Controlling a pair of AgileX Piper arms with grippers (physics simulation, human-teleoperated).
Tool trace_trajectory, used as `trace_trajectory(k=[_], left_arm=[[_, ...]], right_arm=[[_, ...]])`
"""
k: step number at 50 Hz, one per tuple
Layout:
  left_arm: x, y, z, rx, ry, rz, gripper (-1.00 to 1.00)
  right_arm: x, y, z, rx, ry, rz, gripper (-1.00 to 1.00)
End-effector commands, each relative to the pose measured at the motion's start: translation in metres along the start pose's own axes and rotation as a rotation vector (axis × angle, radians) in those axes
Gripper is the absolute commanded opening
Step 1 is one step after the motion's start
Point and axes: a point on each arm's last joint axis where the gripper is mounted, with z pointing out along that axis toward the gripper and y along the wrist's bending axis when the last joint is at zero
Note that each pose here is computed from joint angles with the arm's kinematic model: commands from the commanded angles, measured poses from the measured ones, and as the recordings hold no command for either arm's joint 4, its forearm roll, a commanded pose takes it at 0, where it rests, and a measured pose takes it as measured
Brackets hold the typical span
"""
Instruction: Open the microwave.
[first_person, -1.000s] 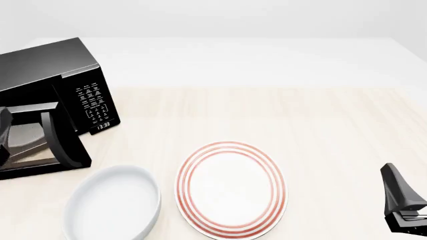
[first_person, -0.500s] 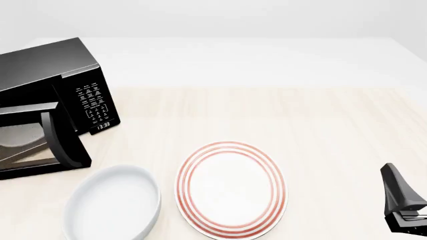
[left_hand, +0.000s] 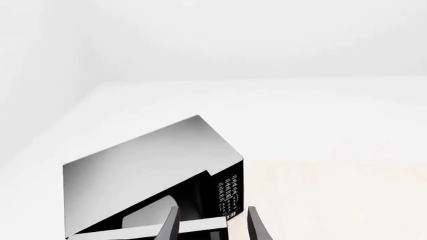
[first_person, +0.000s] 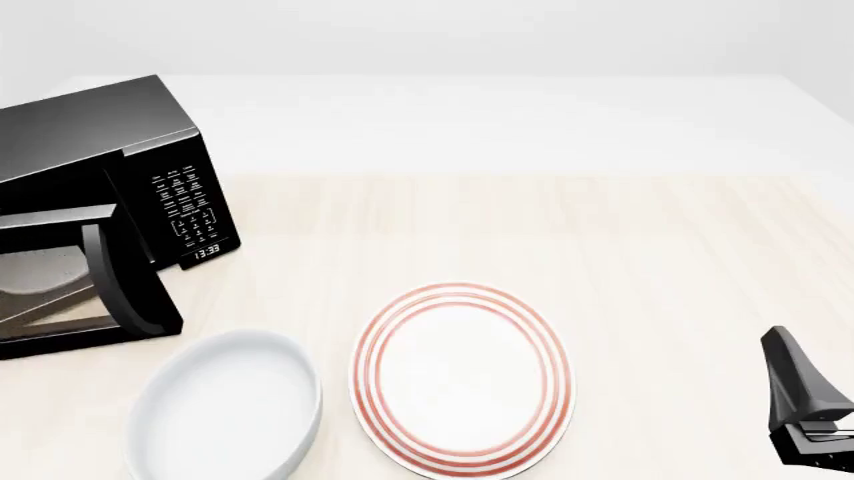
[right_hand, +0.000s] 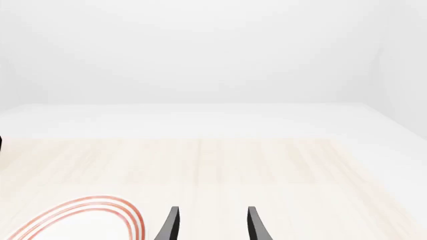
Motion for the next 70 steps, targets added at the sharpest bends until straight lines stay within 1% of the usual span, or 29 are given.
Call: trace_trajectory(k=[1,2,3,7,9,13,14,15,16,18,19,20,21,25,27,34,35,36,37,39,40,47,52,57,60,62,65,70], left_arm=[[-0.022,-0.002,0.014,0.027,0.056,-0.031,1.0],[-0.024,-0.002,0.016,0.029,0.063,-0.02,1.0],[-0.025,-0.003,0.018,0.036,0.069,-0.029,1.0],[-0.024,-0.003,0.025,0.037,0.101,-0.025,1.0],[-0.025,0.0,0.024,0.019,0.108,-0.025,1.0],[-0.028,0.0,0.025,0.02,0.115,-0.038,1.0],[-0.028,-0.001,0.027,0.028,0.123,-0.057,1.0],[-0.026,-0.001,0.03,0.029,0.137,-0.045,1.0],[-0.026,-0.002,0.032,0.033,0.149,-0.065,1.0],[-0.027,0.002,0.03,0.012,0.154,-0.039,1.0],[-0.028,0.001,0.03,0.014,0.153,-0.041,1.0],[-0.025,0.001,0.033,0.014,0.172,-0.047,1.0],[-0.023,0.002,0.034,0.012,0.186,-0.033,1.0],[-0.018,0.003,0.036,0.003,0.211,-0.032,1.0],[-0.016,0.002,0.04,0.008,0.23,-0.044,1.0],[-0.015,0.0,0.048,0.022,0.282,-0.049,1.0],[-0.013,0.001,0.051,0.017,0.299,-0.034,1.0],[-0.013,0.001,0.053,0.02,0.309,-0.034,1.0],[-0.013,0.002,0.054,0.017,0.317,-0.014,1.0],[-0.015,0.002,0.057,0.019,0.322,-0.017,1.0],[-0.016,0.003,0.057,0.016,0.326,-0.002,1.0],[-0.023,0.004,0.066,0.018,0.333,0.012,1.0],[-0.021,0.004,0.077,0.025,0.355,0.026,1.0],[-0.024,0.004,0.089,0.026,0.365,0.027,1.0],[-0.022,0.004,0.095,0.023,0.371,0.021,1.0],[-0.016,0.006,0.1,0.013,0.376,0.006,1.0],[-0.011,0.005,0.105,0.015,0.389,0.004,1.0],[-0.009,0.009,0.111,0.001,0.411,0.005,1.0]], right_arm=[[0.0,0.0,0.0,0.0,0.0,0.0,1.0],[0.0,0.0,0.0,0.0,0.0,0.0,1.0],[0.0,0.0,0.0,0.0,0.0,0.0,1.0],[0.0,0.0,0.0,0.0,0.0,0.0,1.0],[0.0,0.0,0.0,0.0,0.0,0.0,1.0],[0.0,0.0,0.0,0.0,0.0,0.0,1.0],[0.0,0.0,0.0,0.0,0.0,0.0,1.0],[0.0,0.0,0.0,0.0,0.0,0.0,1.0],[0.0,0.0,0.0,0.0,0.0,0.0,1.0],[0.0,0.0,0.0,0.0,0.0,0.0,1.0],[0.0,0.0,0.0,0.0,0.0,0.0,1.0],[0.0,0.0,0.0,0.0,0.0,0.0,1.0],[0.0,0.0,0.0,0.0,0.0,0.0,1.0],[0.0,0.0,0.0,0.0,0.0,0.0,1.0],[0.0,0.0,0.0,0.0,0.0,0.0,1.0],[0.0,0.0,0.0,0.0,0.0,0.0,1.0],[0.0,0.0,0.0,0.0,0.0,0.0,1.0],[0.0,0.0,0.0,0.0,0.0,0.0,1.0],[0.0,0.0,0.0,0.0,0.0,0.0,1.0],[0.0,0.0,0.0,0.0,0.0,0.0,1.0],[0.0,0.0,0.0,0.0,0.0,0.0,1.0],[0.0,0.0,0.0,0.0,0.0,0.0,1.0],[0.0,0.0,0.0,0.0,0.0,0.0,1.0],[0.0,0.0,0.0,0.0,0.0,0.0,1.0],[0.0,0.0,0.0,0.0,0.0,0.0,1.0],[0.0,0.0,0.0,0.0,0.0,0.0,1.0],[0.0,0.0,0.0,0.0,0.0,0.0,1.0],[0.0,0.0,0.0,0.0,0.0,0.0,1.0]])
